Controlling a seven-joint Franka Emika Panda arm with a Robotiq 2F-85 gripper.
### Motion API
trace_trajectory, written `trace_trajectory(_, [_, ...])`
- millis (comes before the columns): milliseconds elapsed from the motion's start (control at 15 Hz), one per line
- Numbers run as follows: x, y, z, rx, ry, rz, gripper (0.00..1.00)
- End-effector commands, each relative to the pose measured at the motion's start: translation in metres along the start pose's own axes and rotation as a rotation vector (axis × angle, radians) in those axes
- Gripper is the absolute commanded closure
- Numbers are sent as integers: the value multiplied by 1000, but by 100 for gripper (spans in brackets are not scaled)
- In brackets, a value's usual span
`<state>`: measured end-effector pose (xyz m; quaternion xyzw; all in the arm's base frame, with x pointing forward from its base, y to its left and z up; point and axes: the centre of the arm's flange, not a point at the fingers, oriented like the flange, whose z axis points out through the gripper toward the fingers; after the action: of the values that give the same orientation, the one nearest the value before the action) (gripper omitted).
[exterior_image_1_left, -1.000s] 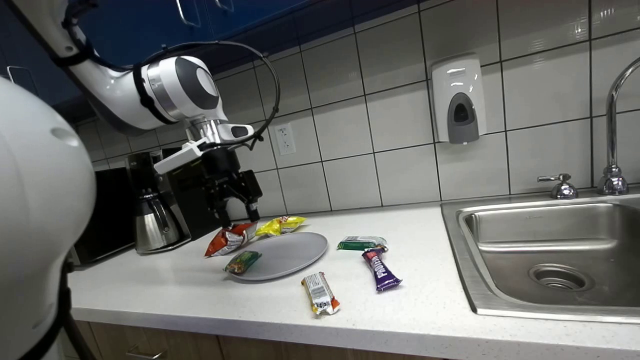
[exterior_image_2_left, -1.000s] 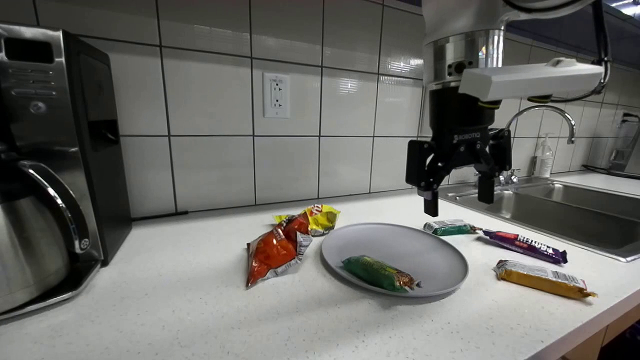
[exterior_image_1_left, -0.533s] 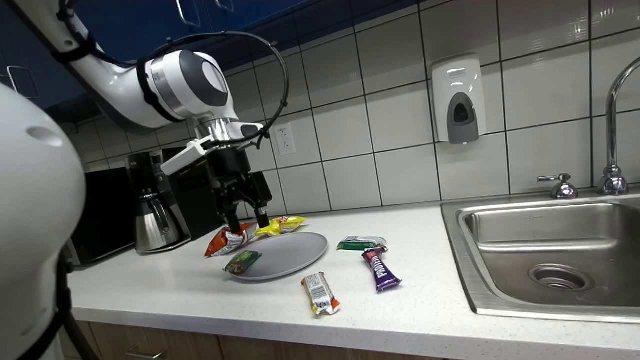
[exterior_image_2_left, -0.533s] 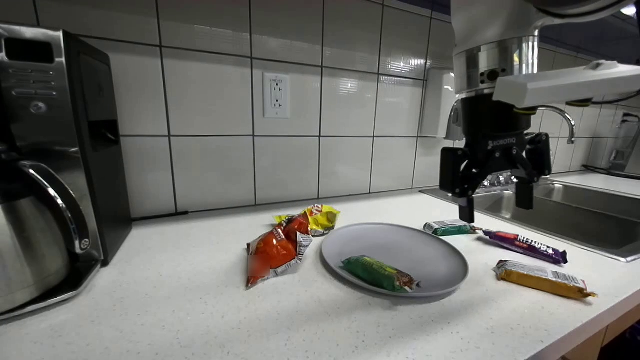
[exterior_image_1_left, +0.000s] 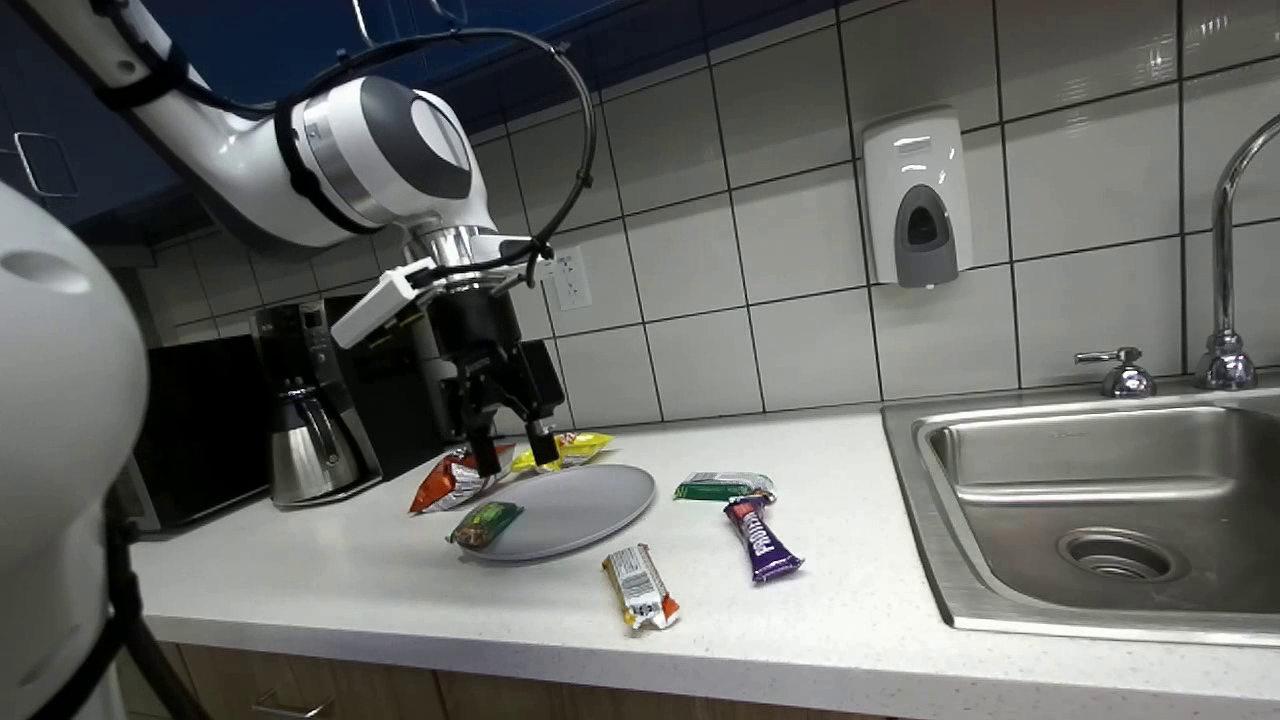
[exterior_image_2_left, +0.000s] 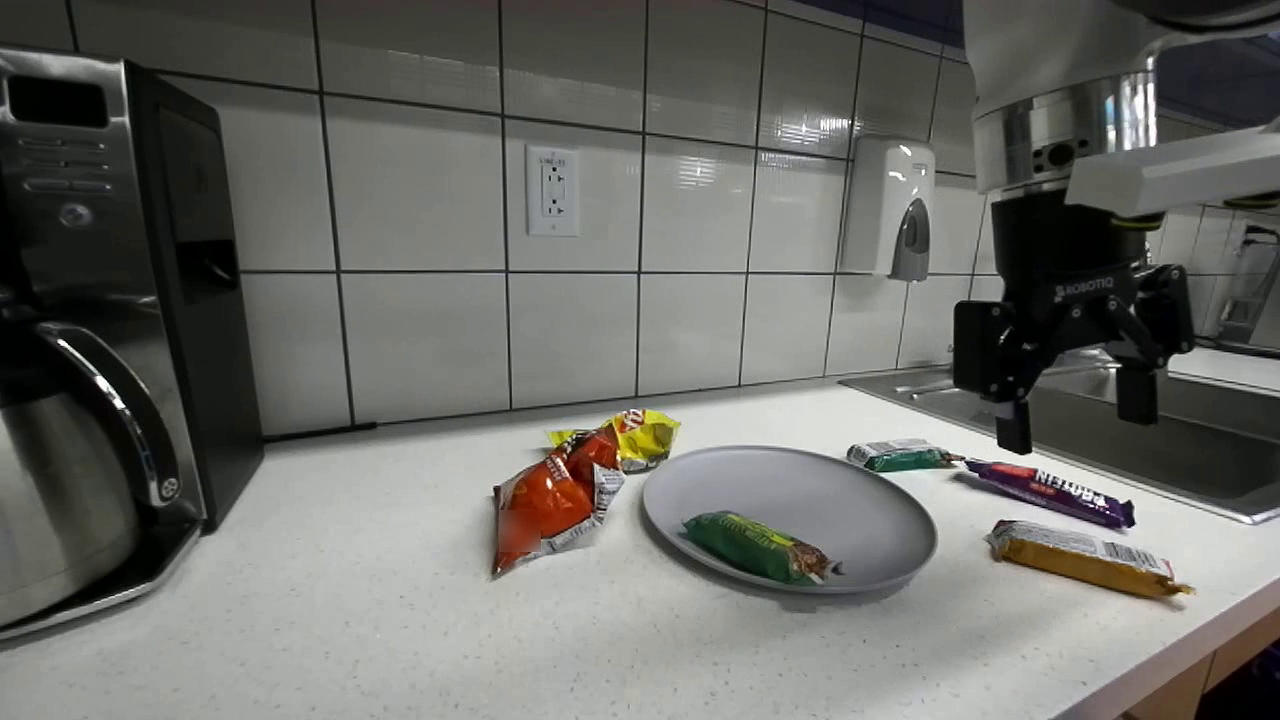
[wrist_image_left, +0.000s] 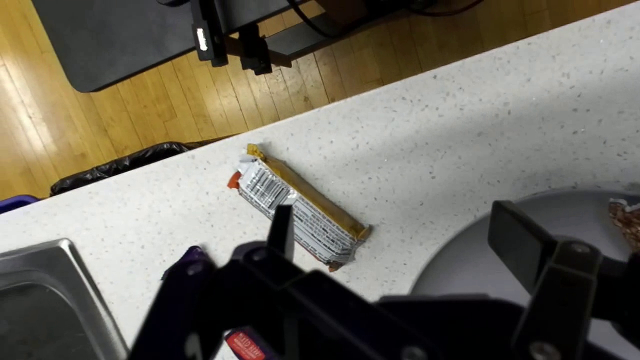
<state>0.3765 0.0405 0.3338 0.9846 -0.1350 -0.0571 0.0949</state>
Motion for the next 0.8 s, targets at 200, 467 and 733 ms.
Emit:
trace_trajectory(200, [-23, 52, -10, -28, 4, 23, 0])
trace_trajectory(467, [-9, 44, -6, -9, -13, 49, 0])
trace_trajectory(733, [-9, 42, -3, -12, -19, 44, 0])
